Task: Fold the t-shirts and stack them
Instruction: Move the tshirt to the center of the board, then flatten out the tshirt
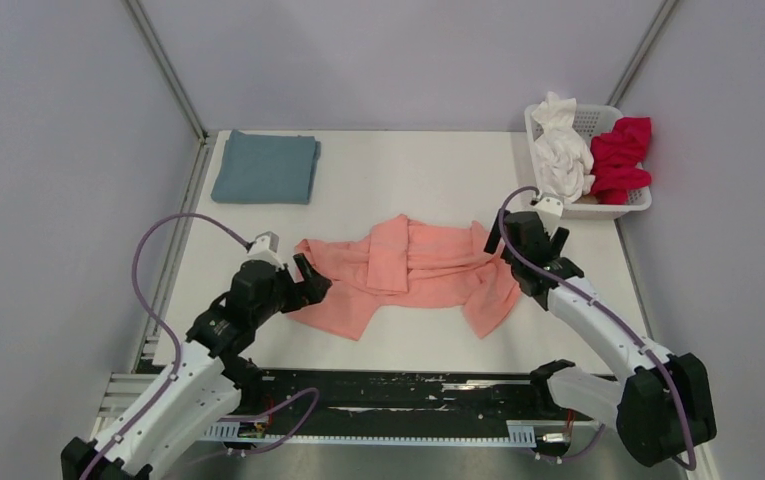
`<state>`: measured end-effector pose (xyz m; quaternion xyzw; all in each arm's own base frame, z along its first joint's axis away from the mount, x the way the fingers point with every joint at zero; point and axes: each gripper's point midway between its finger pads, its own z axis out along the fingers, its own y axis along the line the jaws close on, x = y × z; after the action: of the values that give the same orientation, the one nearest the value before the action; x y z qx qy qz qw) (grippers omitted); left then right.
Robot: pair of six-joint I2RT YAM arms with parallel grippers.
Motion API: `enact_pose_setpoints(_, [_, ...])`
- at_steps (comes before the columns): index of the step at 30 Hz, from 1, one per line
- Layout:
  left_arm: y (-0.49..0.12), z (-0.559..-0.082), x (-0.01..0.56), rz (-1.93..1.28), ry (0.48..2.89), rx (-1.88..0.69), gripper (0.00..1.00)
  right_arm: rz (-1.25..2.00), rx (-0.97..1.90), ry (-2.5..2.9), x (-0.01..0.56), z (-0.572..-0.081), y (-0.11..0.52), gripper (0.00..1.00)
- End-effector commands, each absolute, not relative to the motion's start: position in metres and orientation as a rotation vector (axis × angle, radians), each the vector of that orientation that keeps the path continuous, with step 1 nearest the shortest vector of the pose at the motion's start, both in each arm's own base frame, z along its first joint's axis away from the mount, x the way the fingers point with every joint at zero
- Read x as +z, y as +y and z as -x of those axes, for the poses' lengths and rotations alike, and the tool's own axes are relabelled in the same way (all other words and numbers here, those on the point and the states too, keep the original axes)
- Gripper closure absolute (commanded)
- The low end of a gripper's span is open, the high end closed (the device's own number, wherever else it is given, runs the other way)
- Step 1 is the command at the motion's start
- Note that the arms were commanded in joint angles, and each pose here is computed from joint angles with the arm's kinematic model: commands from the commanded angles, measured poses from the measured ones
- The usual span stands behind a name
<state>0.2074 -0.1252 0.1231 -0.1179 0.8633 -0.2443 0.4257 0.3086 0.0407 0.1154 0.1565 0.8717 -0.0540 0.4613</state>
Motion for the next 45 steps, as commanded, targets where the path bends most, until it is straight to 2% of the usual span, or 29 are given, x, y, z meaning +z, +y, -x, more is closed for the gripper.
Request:
enact_pose_setpoints(1, [-0.175,-0.224,0.157,0.178,2.146,-0.849,0.0,-0.465,-0.101,2.03,0.158,-0.311,0.035,0.0])
enact_pose_setpoints(4, [-0.205,-0.228,0.157,0.086,2.198,-0.954,0.0,-0.449,-0.041,2.018,0.164,-0.307,0.041,0.0])
enact_pose_setpoints(13, [-0.274,-0.253,0.118,-0.118,2.377,-1.015,0.0,-0.353,0.03,2.027,0.157,-0.3,0.051,0.0])
enact_pose_setpoints(20, [-0.286,-0.277,0.083,-0.156,2.435,-0.939,0.0,-0.318,0.076,2.017,0.16,-0.301,0.058,0.0])
enact_pose_setpoints(28, [-0.291,-0.301,0.071,-0.131,2.42,-0.873,0.07,-0.348,0.058,1.974,0.168,-0.298,0.05,0.0])
enact_pose_setpoints(32, [-0.305,-0.298,0.07,-0.157,2.433,-0.967,0.26,-0.347,0.047,1.979,0.165,-0.299,0.05,0.0])
enact_pose_setpoints(35, [-0.313,-0.298,0.07,-0.16,2.431,-1.012,0.38,-0.34,0.046,1.995,0.161,-0.3,0.051,0.0])
enact_pose_setpoints(36, [-0.314,-0.299,0.071,-0.161,2.433,-1.014,0.46,-0.337,0.044,1.999,0.16,-0.3,0.052,0.0])
enact_pose_setpoints(41, [-0.307,-0.295,0.078,-0.152,2.443,-0.968,0.74,-0.315,0.044,2.022,0.155,-0.303,0.055,0.0])
enact_pose_setpoints(42, [-0.303,-0.293,0.078,-0.145,2.452,-0.949,0.86,-0.302,0.046,2.032,0.152,-0.304,0.057,0.0])
enact_pose_setpoints(44, [-0.292,-0.288,0.081,-0.126,2.457,-0.899,0.99,-0.238,0.073,2.054,0.15,-0.308,0.066,0.0])
enact_pose_setpoints(45, [-0.286,-0.287,0.087,-0.119,2.436,-0.882,1.0,-0.212,0.09,2.06,0.15,-0.311,0.071,0.0])
